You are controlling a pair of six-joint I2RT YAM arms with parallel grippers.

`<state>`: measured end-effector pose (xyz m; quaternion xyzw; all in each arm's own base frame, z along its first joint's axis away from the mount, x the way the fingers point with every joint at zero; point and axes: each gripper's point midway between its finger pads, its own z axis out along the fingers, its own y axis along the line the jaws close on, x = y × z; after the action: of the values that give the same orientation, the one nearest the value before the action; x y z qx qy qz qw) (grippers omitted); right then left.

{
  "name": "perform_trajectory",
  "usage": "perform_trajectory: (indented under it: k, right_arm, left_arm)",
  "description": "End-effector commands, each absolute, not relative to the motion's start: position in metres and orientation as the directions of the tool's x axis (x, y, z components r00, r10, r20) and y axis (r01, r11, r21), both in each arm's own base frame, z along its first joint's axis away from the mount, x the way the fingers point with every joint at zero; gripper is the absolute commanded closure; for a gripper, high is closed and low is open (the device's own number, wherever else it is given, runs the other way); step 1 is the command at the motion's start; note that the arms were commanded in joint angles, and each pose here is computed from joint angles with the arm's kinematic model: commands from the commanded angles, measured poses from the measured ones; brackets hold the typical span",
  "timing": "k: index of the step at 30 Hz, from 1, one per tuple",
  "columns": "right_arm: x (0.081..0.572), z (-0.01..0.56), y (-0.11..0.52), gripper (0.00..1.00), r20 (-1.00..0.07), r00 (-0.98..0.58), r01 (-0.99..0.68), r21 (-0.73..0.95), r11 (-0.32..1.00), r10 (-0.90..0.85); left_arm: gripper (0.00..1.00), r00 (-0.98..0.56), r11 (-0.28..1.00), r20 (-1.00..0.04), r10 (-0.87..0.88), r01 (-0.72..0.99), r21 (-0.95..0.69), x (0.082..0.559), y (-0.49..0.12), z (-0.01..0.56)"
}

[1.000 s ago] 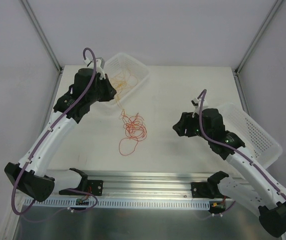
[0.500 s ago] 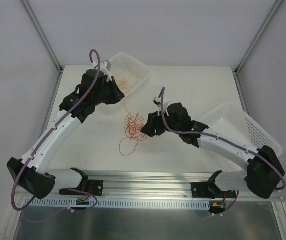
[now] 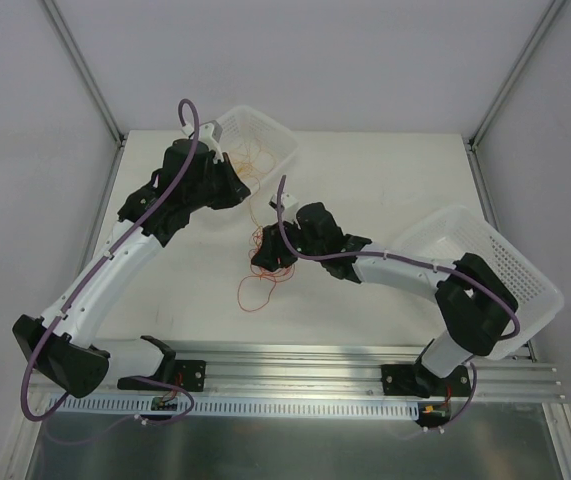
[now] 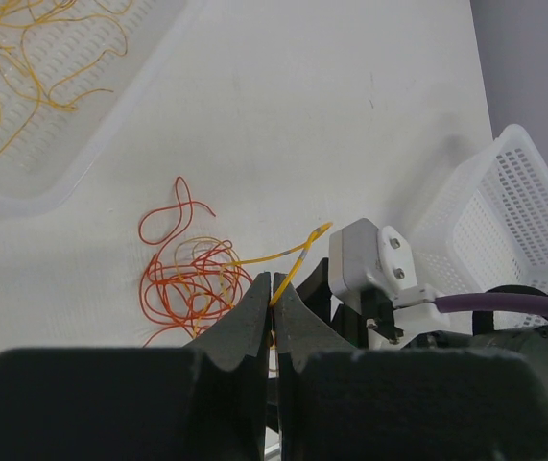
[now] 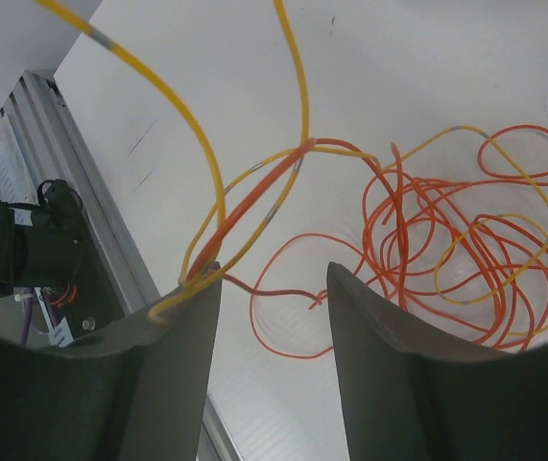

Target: Untangle the cables

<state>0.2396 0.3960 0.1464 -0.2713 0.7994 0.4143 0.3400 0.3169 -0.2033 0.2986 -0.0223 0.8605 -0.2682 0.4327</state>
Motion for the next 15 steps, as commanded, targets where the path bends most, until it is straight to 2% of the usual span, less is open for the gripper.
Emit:
perform_trajectory:
  k: [1, 4, 7, 8, 10, 11, 15]
  right_arm:
    - [0.245, 0.178, 0.419, 0.49, -0.815, -0.573, -0.757, 0.483, 0.441, -0.091]
    - [0.249, 0.174, 0.421, 0.54, -0.815, -0.573, -0.753, 0.479, 0.452, -0.089]
    - [0.252, 0.171, 0.42, 0.66, -0.816, -0.572, -0.746, 0.473, 0.469, -0.087]
    - [0.252, 0.168, 0.418, 0.77, -0.813, -0.575, -0.742, 0.469, 0.479, -0.094]
    - [0.251, 0.164, 0.409, 0.87, -0.818, -0.566, -0.741, 0.448, 0.501, -0.106]
    - [0.25, 0.158, 0.403, 0.97, -0.809, -0.575, -0.731, 0.44, 0.521, -0.123]
    - [0.251, 0.136, 0.365, 0.99, -0.784, -0.605, -0.676, 0.411, 0.612, -0.142]
  left_arm:
    - [1.0, -0.598, 0.825, -0.745, -0.295, 0.234, -0.515, 0.312, -0.21, 0.325]
    - [1.0, -0.597, 0.823, -0.746, -0.296, 0.237, -0.516, 0.312, -0.21, 0.326]
    - [1.0, -0.588, 0.83, -0.755, -0.289, 0.239, -0.504, 0.313, -0.208, 0.327]
    - [1.0, -0.58, 0.835, -0.765, -0.281, 0.245, -0.492, 0.314, -0.207, 0.327]
    - [1.0, -0.563, 0.848, -0.782, -0.267, 0.249, -0.468, 0.315, -0.203, 0.33]
    - [1.0, -0.543, 0.856, -0.801, -0.252, 0.261, -0.446, 0.316, -0.199, 0.334]
    - [1.0, -0.455, 0.894, -0.863, -0.221, 0.26, -0.366, 0.322, -0.176, 0.355]
